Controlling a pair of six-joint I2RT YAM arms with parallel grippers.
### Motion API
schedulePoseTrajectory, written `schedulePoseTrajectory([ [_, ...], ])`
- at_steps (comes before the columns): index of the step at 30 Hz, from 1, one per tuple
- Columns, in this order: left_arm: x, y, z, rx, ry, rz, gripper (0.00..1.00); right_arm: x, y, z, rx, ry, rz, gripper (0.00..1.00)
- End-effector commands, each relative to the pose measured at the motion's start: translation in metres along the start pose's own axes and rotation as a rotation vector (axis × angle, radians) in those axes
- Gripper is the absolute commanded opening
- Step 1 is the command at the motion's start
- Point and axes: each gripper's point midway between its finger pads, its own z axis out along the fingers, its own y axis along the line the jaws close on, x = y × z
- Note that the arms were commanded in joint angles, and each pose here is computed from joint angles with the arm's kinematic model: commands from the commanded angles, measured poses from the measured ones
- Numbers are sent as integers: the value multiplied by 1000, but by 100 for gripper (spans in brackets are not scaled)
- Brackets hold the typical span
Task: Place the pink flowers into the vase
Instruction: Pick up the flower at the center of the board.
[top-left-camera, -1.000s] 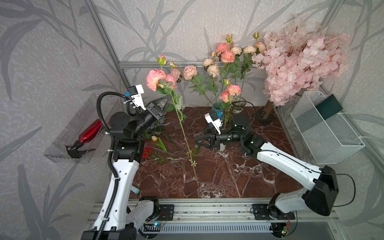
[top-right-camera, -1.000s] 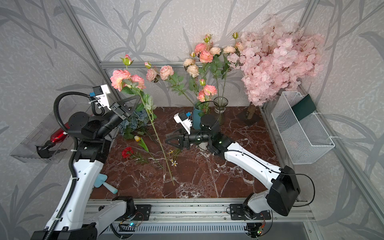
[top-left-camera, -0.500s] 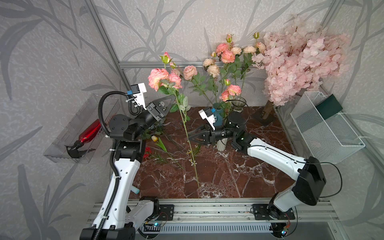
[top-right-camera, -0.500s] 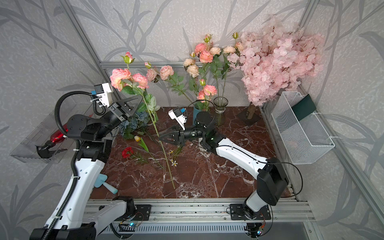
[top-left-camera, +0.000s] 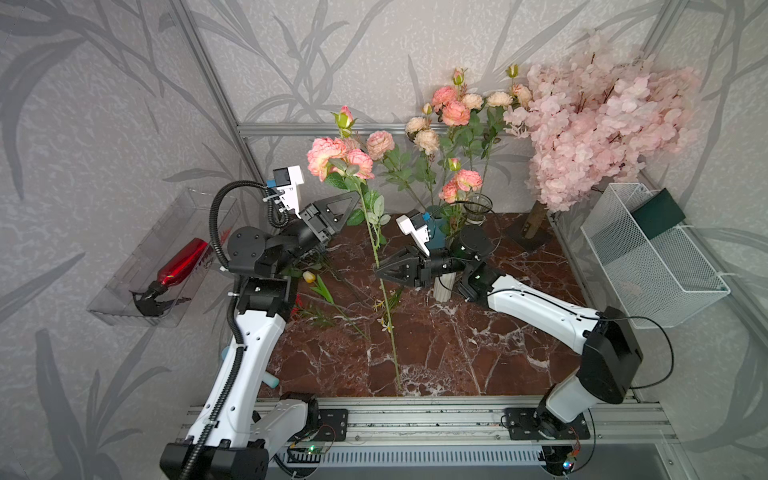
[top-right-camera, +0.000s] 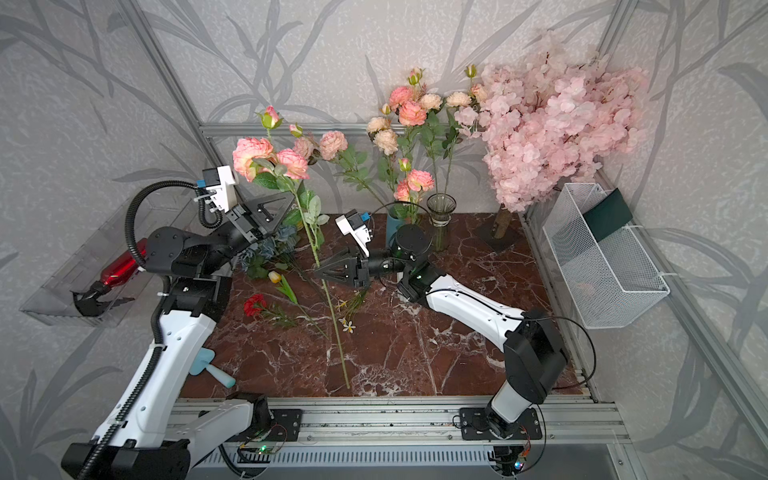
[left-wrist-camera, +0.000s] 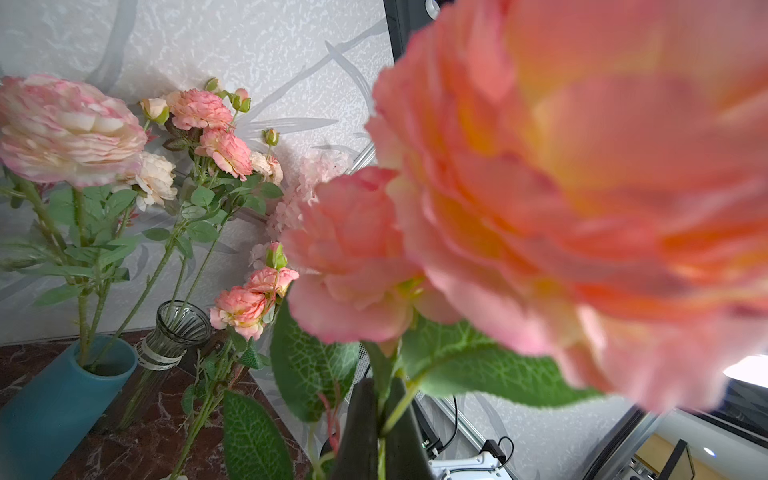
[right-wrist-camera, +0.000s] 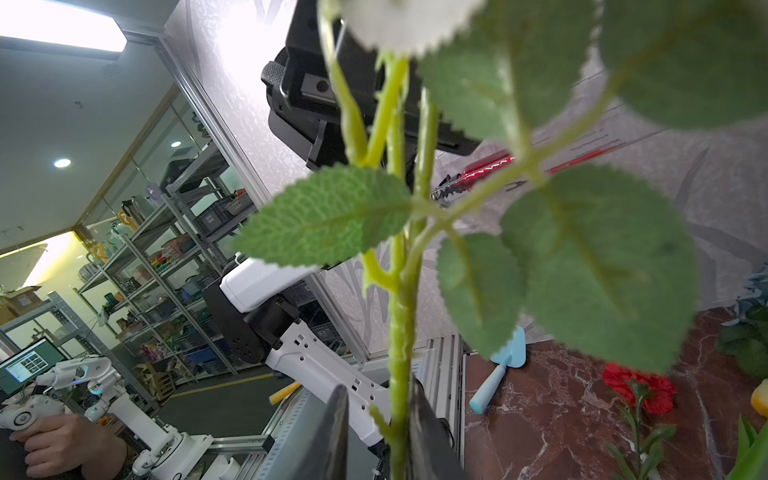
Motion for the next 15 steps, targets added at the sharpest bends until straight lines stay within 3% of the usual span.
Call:
schedulePoseTrajectory([
  [1, 2, -20, 2, 74, 29, 22, 0, -11, 10, 0, -33, -14, -56, 23],
  [8, 8, -23, 4, 85, 61, 17, 0, -13, 12, -1, -38, -11, -59, 1],
  [13, 11, -20, 4, 56, 72, 30, 1, -14, 11, -2, -29, -15, -58, 0],
  [15, 13, -17, 3, 22, 81, 39, 12, -13, 11, -4, -17, -16, -63, 0],
])
